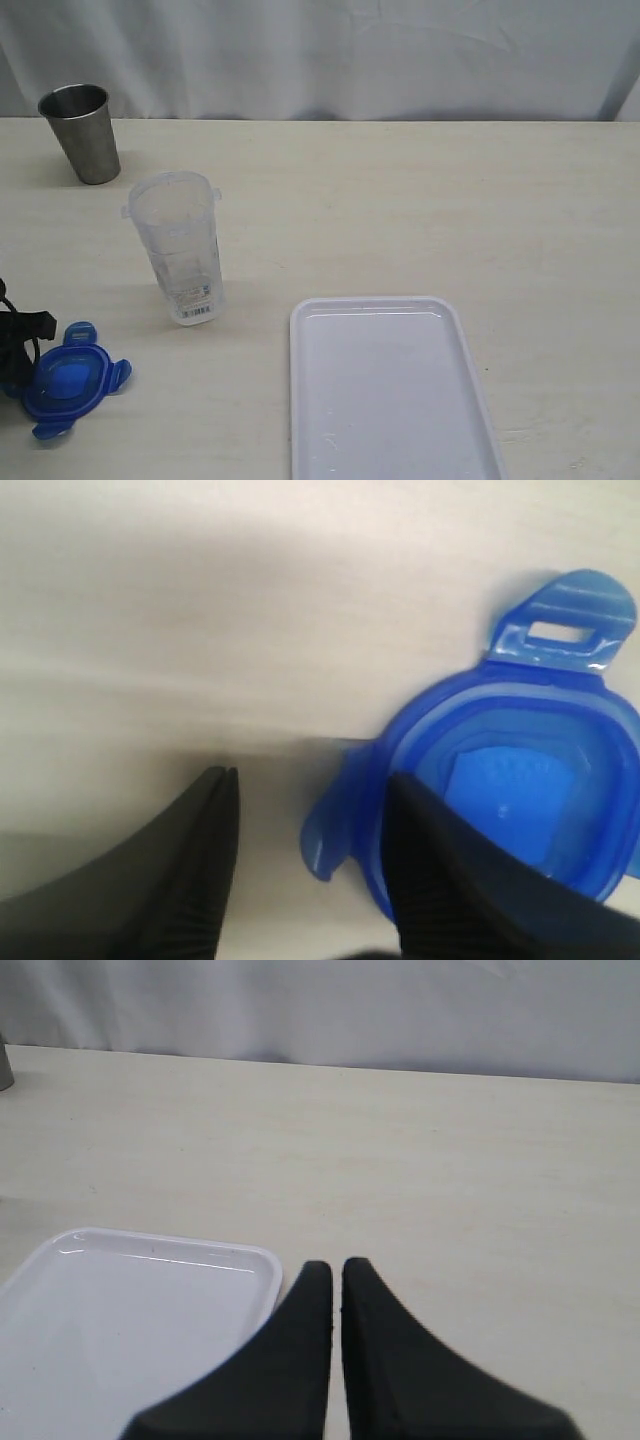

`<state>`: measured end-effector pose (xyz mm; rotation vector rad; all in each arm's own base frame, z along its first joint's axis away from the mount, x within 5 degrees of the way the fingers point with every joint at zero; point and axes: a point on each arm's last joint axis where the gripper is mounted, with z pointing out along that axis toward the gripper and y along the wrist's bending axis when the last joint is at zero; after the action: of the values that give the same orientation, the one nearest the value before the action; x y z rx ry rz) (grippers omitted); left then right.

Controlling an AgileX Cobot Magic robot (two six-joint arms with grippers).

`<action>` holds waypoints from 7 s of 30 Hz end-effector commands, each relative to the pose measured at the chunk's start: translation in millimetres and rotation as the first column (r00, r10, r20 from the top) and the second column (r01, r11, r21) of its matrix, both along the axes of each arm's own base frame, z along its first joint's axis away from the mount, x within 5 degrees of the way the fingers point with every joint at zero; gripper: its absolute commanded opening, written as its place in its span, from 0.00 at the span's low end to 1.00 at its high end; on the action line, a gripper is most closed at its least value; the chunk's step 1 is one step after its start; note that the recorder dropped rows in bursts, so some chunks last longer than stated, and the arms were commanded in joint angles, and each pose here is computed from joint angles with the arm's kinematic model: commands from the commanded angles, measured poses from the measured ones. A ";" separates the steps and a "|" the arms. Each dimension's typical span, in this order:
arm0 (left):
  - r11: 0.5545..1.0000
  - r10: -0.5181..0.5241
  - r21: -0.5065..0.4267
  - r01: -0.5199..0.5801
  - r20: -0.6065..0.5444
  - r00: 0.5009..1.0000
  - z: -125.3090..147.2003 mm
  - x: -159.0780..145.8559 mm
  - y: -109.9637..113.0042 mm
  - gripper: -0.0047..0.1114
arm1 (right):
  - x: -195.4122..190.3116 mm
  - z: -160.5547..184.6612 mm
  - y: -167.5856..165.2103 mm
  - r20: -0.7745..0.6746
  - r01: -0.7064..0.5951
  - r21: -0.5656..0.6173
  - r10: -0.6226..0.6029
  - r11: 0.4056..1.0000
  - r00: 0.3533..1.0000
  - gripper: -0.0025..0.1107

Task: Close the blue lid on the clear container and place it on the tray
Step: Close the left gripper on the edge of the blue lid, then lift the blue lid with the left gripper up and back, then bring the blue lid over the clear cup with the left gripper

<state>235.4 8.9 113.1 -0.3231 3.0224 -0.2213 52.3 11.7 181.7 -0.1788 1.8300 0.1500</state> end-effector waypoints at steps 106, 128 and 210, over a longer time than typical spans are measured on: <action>0.799 -0.552 0.380 0.467 0.771 0.318 216.3 62.1 -46.6 0.04 | 0.0 0.5 -0.3 0.010 0.004 -0.002 -0.004 1.000 1.000 0.06; 0.415 -0.880 0.836 0.360 0.469 -0.073 221.5 52.4 -116.7 0.04 | 0.0 0.5 -0.3 0.010 0.004 -0.002 -0.004 1.000 1.000 0.06; 0.199 -0.980 0.958 0.205 0.196 0.035 158.6 13.9 -135.0 0.04 | 0.0 0.5 -0.3 0.010 0.004 -0.002 -0.004 1.000 1.000 0.06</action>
<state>251.0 -126.2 270.3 1.1416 1.5755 0.6373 52.3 11.7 181.7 -0.1788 1.8300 0.1500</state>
